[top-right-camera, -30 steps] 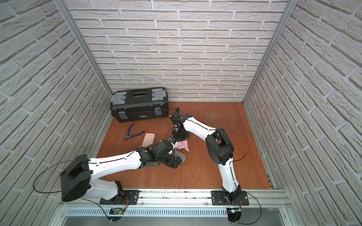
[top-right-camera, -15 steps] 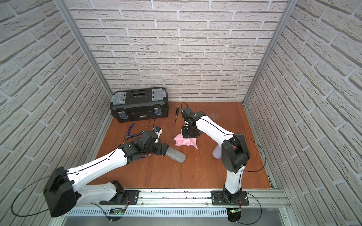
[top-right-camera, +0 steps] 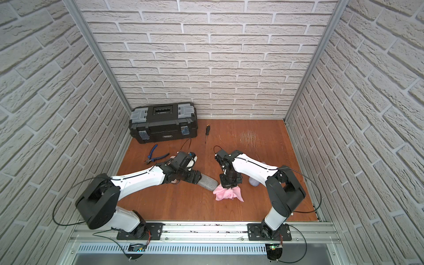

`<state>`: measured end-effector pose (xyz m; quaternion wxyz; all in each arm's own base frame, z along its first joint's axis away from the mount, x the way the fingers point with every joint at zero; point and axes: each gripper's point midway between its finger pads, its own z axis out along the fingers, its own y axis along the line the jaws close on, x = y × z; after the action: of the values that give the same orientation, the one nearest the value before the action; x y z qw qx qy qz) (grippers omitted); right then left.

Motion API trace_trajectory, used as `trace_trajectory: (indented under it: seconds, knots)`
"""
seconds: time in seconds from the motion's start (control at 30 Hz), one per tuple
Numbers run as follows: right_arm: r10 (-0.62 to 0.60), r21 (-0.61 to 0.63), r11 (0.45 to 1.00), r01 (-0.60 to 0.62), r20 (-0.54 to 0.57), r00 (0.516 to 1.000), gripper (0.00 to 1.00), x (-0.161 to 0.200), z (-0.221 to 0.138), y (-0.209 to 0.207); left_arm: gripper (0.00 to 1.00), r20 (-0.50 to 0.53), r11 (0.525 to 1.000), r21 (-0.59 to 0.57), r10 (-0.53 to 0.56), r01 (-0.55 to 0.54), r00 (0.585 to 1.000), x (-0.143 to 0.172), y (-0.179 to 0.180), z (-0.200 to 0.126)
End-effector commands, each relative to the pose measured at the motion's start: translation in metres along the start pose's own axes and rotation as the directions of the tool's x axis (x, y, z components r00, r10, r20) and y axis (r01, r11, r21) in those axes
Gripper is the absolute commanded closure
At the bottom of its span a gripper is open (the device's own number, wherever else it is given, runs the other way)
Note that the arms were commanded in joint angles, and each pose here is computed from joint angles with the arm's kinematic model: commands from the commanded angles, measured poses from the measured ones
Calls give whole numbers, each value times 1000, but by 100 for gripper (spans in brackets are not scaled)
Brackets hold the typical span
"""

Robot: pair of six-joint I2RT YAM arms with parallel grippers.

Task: Wipe the eyeglass case
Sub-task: Adjust the eyeglass case at the center of the board.

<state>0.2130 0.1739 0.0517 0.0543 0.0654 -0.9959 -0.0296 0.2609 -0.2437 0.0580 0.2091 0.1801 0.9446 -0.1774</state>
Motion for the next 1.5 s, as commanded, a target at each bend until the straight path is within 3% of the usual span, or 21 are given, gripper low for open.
trace_trajectory:
  seconds: [0.0, 0.27, 0.53, 0.73, 0.87, 1.0, 1.2, 1.47]
  knots:
    - [-13, -41, 999, 15, 50, 999, 98, -31, 4, 14, 10, 48, 995, 94, -29, 24, 998, -19, -13, 4]
    - [-90, 109, 991, 80, 93, 992, 98, -74, -10, -13, 17, 58, 971, 226, -99, 83, 993, -6, -36, 10]
    - [-41, 131, 991, 23, 131, 991, 98, -87, -15, -28, 18, 31, 982, 160, -106, 100, 994, 30, -34, -17]
    - [12, 179, 983, -44, 175, 984, 98, -100, -37, -58, 12, 122, 997, 76, 11, -20, 992, 6, -29, -42]
    - [94, 93, 988, -120, 248, 964, 98, -107, -65, -68, 2, 150, 978, -7, 210, -211, 966, -7, -32, -30]
    - [103, 23, 993, -115, 292, 951, 98, -104, -87, -59, 2, 161, 944, -15, 327, -329, 931, -10, -43, -18]
    - [157, -138, 983, -120, 294, 943, 98, -97, -86, -36, 2, 129, 940, 5, 337, -340, 933, 3, -42, 0]
    - [169, -191, 974, -122, 256, 952, 97, -92, -83, -26, 3, 127, 927, 40, 367, -374, 922, 15, -44, 19]
